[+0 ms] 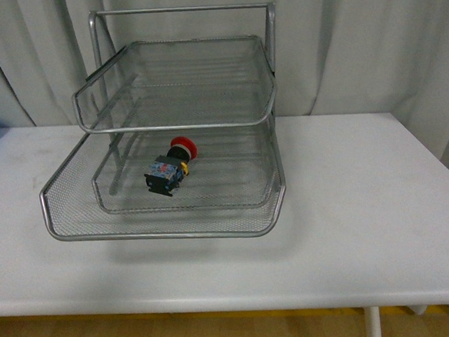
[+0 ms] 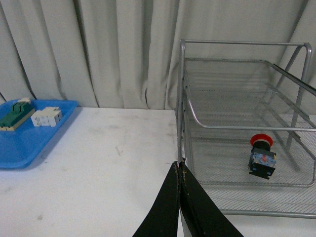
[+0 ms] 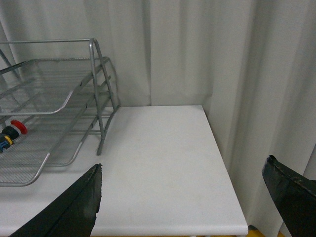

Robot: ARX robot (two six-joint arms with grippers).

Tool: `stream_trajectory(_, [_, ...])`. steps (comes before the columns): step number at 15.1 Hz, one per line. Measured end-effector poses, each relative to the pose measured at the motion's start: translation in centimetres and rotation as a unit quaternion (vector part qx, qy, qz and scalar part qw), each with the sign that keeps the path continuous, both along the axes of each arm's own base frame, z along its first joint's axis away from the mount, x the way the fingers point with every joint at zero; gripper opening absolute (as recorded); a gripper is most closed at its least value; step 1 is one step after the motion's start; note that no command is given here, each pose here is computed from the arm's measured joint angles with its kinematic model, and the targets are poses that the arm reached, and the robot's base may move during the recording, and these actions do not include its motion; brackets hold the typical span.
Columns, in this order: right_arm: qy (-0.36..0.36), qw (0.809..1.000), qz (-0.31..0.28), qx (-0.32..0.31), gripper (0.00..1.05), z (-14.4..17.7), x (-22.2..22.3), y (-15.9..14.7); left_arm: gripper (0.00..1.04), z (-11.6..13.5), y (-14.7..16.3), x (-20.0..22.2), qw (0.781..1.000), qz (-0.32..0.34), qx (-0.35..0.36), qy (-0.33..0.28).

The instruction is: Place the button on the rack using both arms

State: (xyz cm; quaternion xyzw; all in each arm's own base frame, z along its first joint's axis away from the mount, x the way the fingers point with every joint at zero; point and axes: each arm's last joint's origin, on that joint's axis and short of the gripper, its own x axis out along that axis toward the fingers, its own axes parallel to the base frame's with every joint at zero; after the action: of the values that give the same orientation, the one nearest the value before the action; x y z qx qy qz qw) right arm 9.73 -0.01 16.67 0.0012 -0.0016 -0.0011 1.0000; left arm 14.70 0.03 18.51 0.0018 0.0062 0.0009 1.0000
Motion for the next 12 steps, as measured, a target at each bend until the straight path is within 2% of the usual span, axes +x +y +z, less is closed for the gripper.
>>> stream_trajectory(6, [0.000, 1.000, 0.000, 0.000, 0.98, 0.0, 0.0, 0.0, 0.02, -1.0, 0.0, -1.9, 1.000, 0.000, 0.000, -0.003])
stream_trajectory(7, [0.000, 1.000, 0.000, 0.000, 0.98, 0.0, 0.0, 0.0, 0.02, -1.3, 0.0, -2.1, 1.000, 0.000, 0.000, -0.021])
stream_trajectory(8, [0.000, 1.000, 0.000, 0.000, 0.98, 0.0, 0.0, 0.0, 0.02, -1.8, 0.0, -2.3, 1.000, 0.000, 0.000, -0.003])
stream_trajectory(12, [0.000, 1.000, 0.000, 0.000, 0.98, 0.0, 0.0, 0.0, 0.02, -1.6, 0.0, -3.1, 1.000, 0.000, 0.000, -0.009])
